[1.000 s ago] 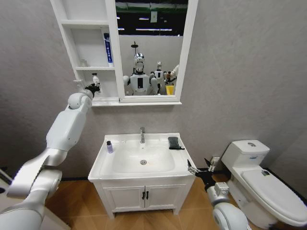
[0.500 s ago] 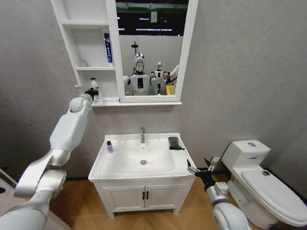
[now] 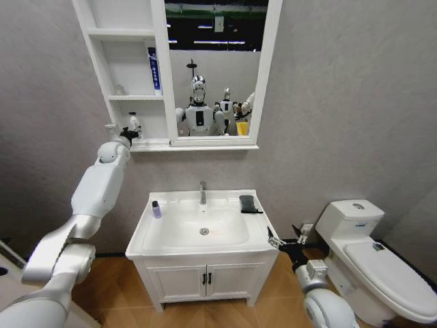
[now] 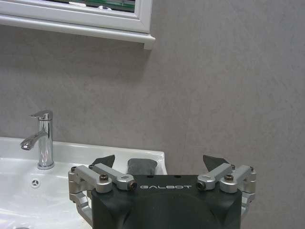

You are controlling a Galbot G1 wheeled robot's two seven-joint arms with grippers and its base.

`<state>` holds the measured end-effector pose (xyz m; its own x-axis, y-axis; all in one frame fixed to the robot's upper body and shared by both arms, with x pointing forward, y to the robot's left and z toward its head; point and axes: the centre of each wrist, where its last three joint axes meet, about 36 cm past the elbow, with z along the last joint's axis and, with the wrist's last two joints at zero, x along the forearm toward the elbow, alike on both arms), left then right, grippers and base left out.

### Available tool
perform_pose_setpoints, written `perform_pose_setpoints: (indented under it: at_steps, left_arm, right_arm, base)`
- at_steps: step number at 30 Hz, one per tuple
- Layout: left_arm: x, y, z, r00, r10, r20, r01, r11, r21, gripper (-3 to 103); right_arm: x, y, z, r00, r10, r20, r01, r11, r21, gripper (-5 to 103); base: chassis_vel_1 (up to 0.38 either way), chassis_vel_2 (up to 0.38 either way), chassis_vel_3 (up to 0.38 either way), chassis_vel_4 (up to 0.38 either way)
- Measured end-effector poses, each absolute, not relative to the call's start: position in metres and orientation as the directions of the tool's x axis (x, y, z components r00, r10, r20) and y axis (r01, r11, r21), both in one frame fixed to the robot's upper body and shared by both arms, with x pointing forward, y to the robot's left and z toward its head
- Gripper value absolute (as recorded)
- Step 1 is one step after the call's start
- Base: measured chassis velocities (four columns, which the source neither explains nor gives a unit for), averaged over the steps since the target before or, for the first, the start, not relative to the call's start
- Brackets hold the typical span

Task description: Move facial cleanser and shampoo from washbasin to cabinet, then wipe washbasin with towel.

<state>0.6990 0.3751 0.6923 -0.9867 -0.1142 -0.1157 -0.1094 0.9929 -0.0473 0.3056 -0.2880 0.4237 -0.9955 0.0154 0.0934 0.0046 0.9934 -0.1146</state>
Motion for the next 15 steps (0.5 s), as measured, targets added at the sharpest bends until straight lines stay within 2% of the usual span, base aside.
perform_pose_setpoints:
  at_steps: [1,2,5,10,11,12,14,15]
  left_arm:
    - [0.694,0.374,0.693,-0.986,-0.116,-0.118,-0.111,0.993,-0.052,87]
    - [0.694,0.374,0.693,-0.986,-0.116,-0.118,-0.111,0.993,-0.052,87]
    - [0.654,0.366,0.692,-0.986,-0.105,-0.13,-0.097,0.993,-0.069,99]
    - [0.603,0.356,0.687,-0.985,-0.095,-0.147,-0.085,0.994,-0.071,100]
    - [0.573,0.354,0.669,-0.986,-0.101,-0.132,-0.094,0.994,-0.056,100]
    - [0.573,0.354,0.669,-0.986,-0.101,-0.132,-0.094,0.994,-0.056,100]
    - [0.53,0.347,0.626,-0.993,-0.088,-0.079,-0.087,0.996,-0.019,100]
    - [0.53,0.347,0.626,-0.993,-0.088,-0.079,-0.087,0.996,-0.019,100]
  right_arm:
    - [0.306,-0.287,0.424,-0.996,0.015,0.093,0.004,0.993,-0.114,100]
    - [0.306,-0.287,0.424,-0.996,0.015,0.093,0.004,0.993,-0.114,100]
    - [0.304,-0.285,0.424,-0.995,0.017,0.094,0.007,0.994,-0.111,100]
    - [0.302,-0.283,0.421,-0.995,0.018,0.101,0.007,0.995,-0.104,100]
    - [0.301,-0.28,0.42,-0.995,0.017,0.103,0.006,0.995,-0.097,100]
    - [0.301,-0.28,0.42,-0.995,0.017,0.103,0.006,0.995,-0.097,100]
    - [0.302,-0.276,0.417,-0.994,0.012,0.108,0.002,0.996,-0.095,100]
    - [0.302,-0.276,0.417,-0.994,0.012,0.108,0.002,0.996,-0.095,100]
  base:
    - [0.0,0.0,0.0,0.0]
    - [0.0,0.0,0.0,0.0]
    - [0.0,0.0,0.0,0.0]
    - [0.0,0.0,0.0,0.0]
    - [0.0,0.0,0.0,0.0]
    - [0.0,0.0,0.0,0.0]
    - [0.0,0.0,0.0,0.0]
    - [0.0,0.0,0.0,0.0]
